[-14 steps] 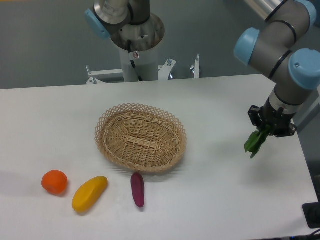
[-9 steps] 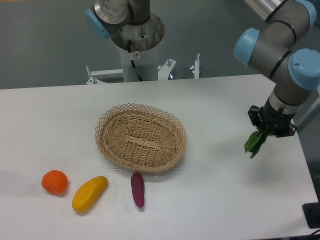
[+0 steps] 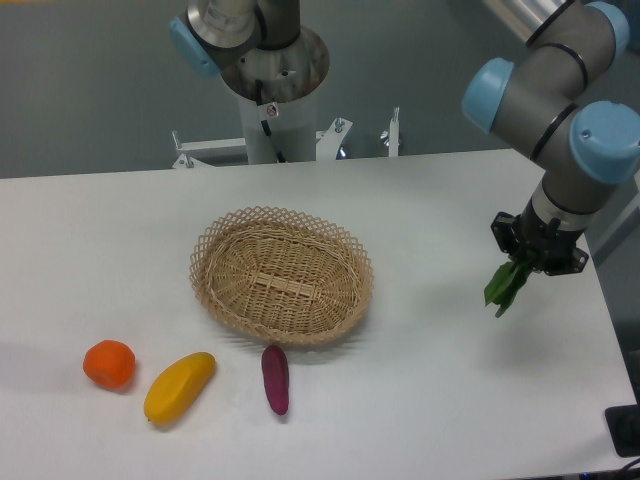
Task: Place the green vegetable on the table
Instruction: 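Carry the green bok choy in the gripper down toward the table beside the basket, then lower the bok choy onto the table and open the gripper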
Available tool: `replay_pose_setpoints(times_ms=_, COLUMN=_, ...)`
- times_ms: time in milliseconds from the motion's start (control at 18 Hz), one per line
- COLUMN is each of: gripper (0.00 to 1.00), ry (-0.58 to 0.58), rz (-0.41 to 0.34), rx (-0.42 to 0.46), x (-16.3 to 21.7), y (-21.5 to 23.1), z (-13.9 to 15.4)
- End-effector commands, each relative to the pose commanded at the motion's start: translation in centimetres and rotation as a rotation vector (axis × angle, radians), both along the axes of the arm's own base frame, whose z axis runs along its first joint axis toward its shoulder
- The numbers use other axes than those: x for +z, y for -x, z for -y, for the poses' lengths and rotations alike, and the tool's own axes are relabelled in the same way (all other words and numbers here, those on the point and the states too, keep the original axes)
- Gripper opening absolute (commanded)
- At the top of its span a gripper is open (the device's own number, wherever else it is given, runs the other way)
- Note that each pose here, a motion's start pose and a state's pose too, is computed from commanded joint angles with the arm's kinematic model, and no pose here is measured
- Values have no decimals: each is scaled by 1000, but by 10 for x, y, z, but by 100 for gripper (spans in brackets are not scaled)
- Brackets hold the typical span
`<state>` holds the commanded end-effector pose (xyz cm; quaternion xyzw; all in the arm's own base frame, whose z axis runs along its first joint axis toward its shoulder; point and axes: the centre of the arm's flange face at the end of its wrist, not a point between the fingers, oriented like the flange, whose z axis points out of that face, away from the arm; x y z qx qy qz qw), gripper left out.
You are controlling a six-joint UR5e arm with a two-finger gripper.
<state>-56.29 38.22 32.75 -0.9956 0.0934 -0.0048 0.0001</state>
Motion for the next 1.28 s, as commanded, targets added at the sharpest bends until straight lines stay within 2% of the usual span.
replay_pose_setpoints(times_ms=167, gripper=18, ry=11, rz=24, rx=-9, x=-9, y=-24, z=-13)
replay_pose_setpoints(times_ms=278, gripper=17, ry=22, rz=41, rx=21, x=-21, y=-43, z=-29)
replay_pose_setpoints(times_ms=556, gripper=19, ry=31, rz=85, rx=228, x=-47, y=-72, z=-68)
replay_pose_setpoints(times_ms=667, gripper=24, ry=43, rz=95, rx=285, x=-56, y=-77, z=-77)
replay_pose_setpoints(times_ms=722, gripper=24, ry=50, rz=106, rx=340, x=-63, y=-80, z=-81)
replay_pose_setpoints(times_ms=778, gripper=28, ry=45, rz=113, rx=350, x=-64, y=-81, z=-82)
replay_pose_setpoints(times_ms=889, gripper=45, ry=44, rz=114, rx=350, x=-64, y=-81, z=-82)
replay_pose_setpoints(times_ms=944, gripper=59, ry=38, rz=108, rx=350, x=-64, y=-80, z=-82)
replay_pose_setpoints(times_ms=1000, gripper=84, ry=23, rz=89, rx=347, x=-61, y=-78, z=-83)
replay_pose_setpoints(times_ms=1056, gripper=93, ry=14, rz=74, rx=346, x=-62, y=-78, z=-84)
replay_pose_setpoints(times_ms=1111, gripper=100, ry=9, rz=66, rx=346, x=-64, y=-78, z=-83)
replay_pose_setpoints(times_ms=1278, gripper=100, ry=2, rz=47, rx=343, x=-63, y=-84, z=-80)
